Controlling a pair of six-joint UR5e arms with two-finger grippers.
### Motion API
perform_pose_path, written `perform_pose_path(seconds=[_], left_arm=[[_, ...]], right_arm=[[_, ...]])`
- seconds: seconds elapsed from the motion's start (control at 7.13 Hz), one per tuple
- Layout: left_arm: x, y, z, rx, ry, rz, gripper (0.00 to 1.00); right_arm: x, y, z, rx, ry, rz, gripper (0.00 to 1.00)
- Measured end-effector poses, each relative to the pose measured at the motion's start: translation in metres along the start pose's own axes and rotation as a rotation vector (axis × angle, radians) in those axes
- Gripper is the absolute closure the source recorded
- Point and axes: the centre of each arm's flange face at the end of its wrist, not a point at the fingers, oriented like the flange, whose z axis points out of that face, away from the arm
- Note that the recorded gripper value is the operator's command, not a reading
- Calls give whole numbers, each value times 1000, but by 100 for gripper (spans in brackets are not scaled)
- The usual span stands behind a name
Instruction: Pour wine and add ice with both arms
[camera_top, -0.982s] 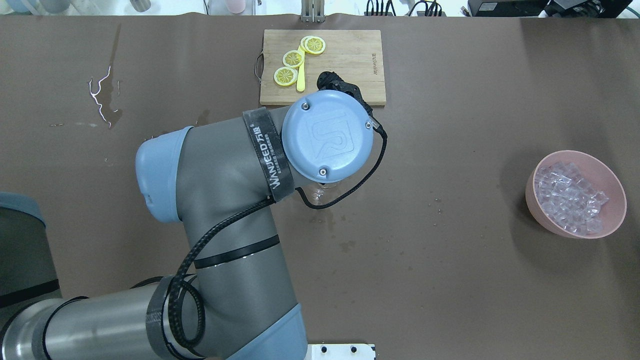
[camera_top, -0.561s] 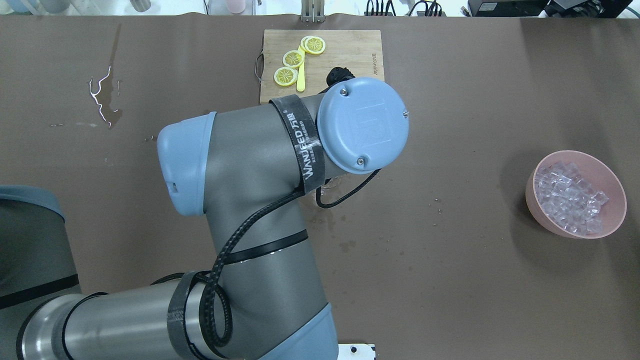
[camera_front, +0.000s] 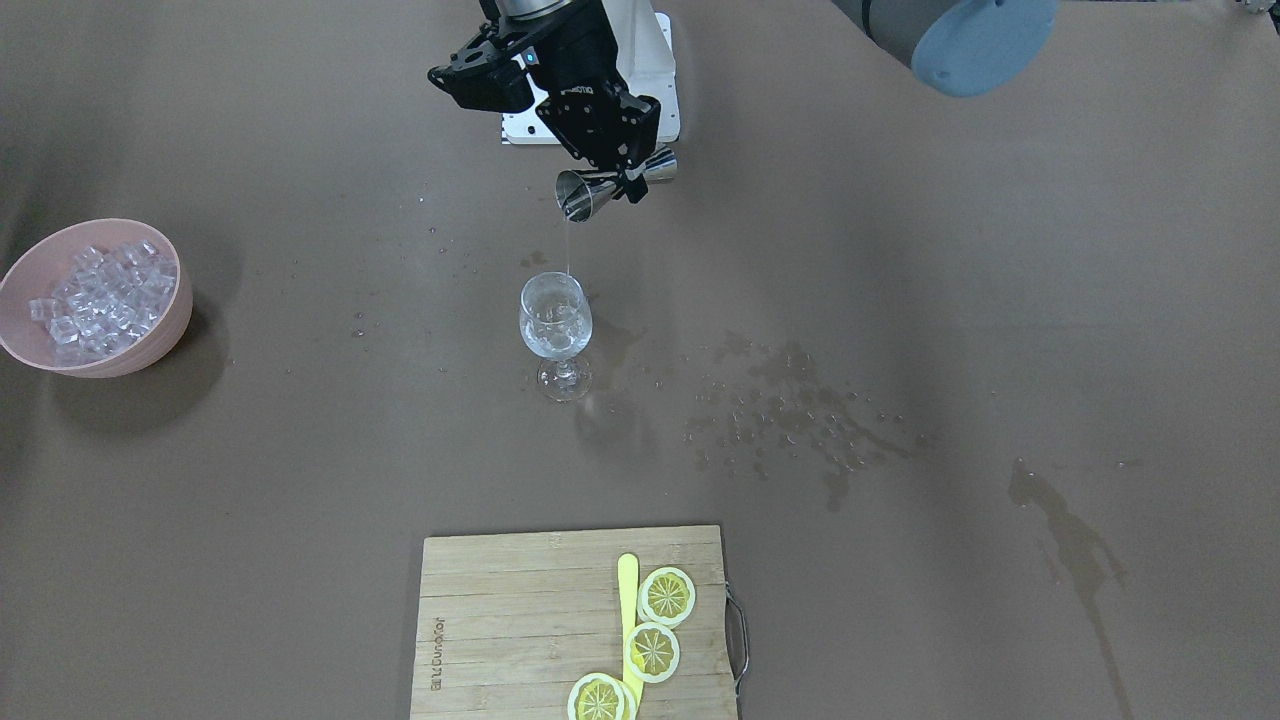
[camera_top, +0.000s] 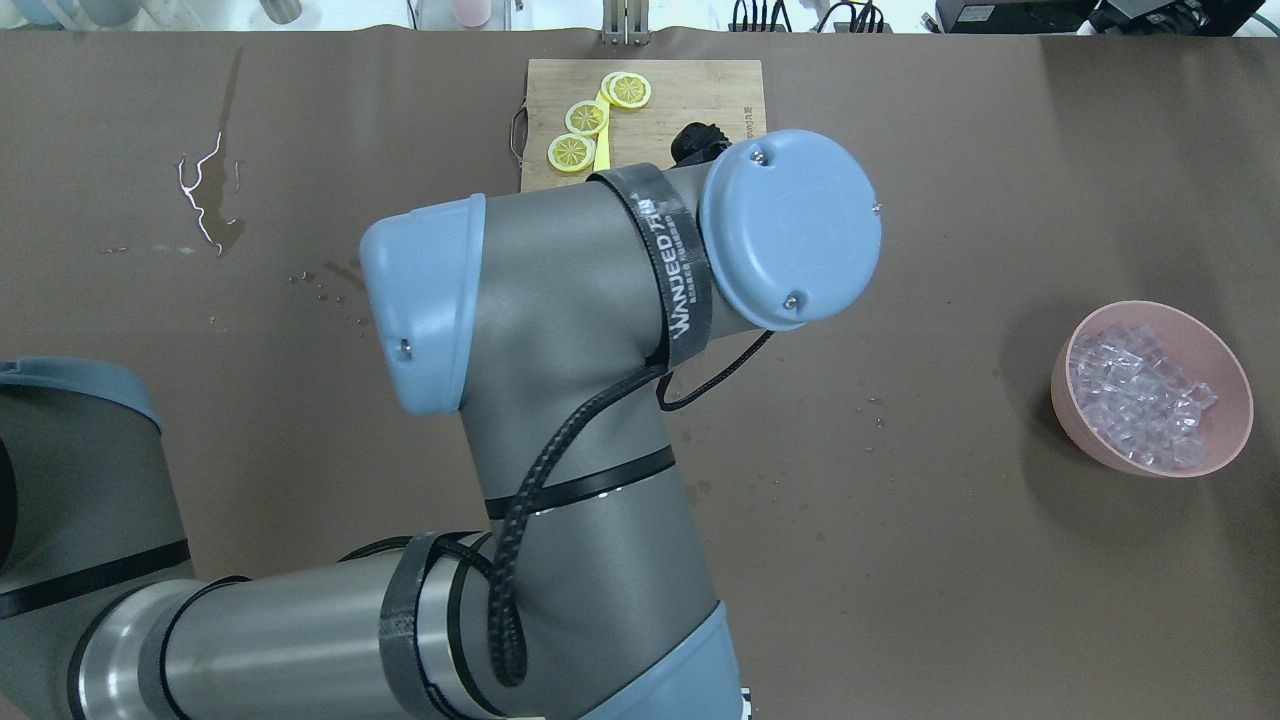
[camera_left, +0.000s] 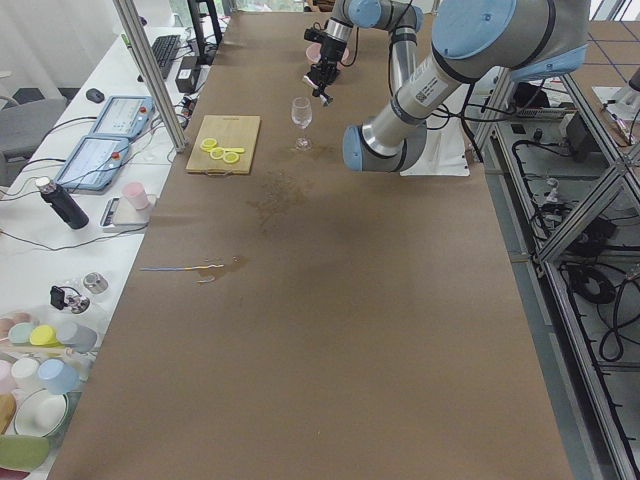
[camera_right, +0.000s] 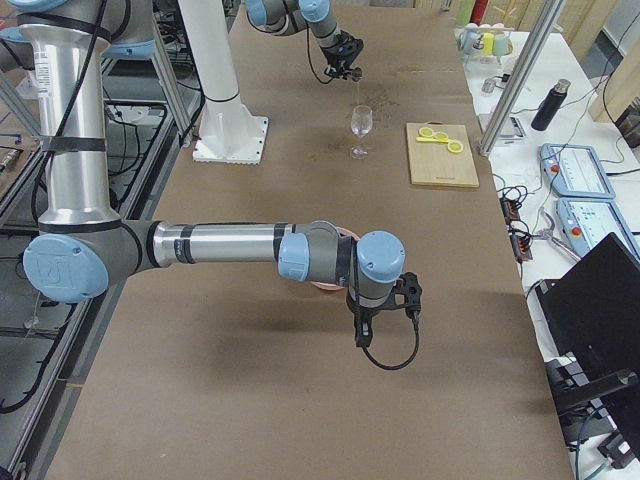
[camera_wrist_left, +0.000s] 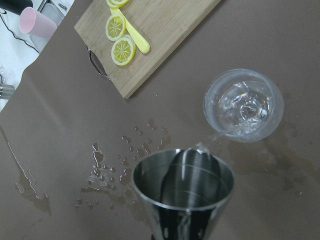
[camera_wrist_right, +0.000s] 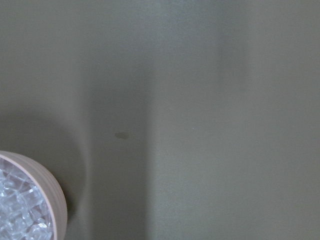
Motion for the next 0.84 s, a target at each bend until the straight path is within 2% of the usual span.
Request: perform_pose_path(seconds=[0.42, 0.84], left_arm=[[4, -13, -2, -31, -57, 18, 100], [-3, -11, -18, -107, -156, 48, 100]], right_arm=[[1, 0, 1, -2, 0, 2, 0], [1, 0, 1, -2, -2, 6, 0]])
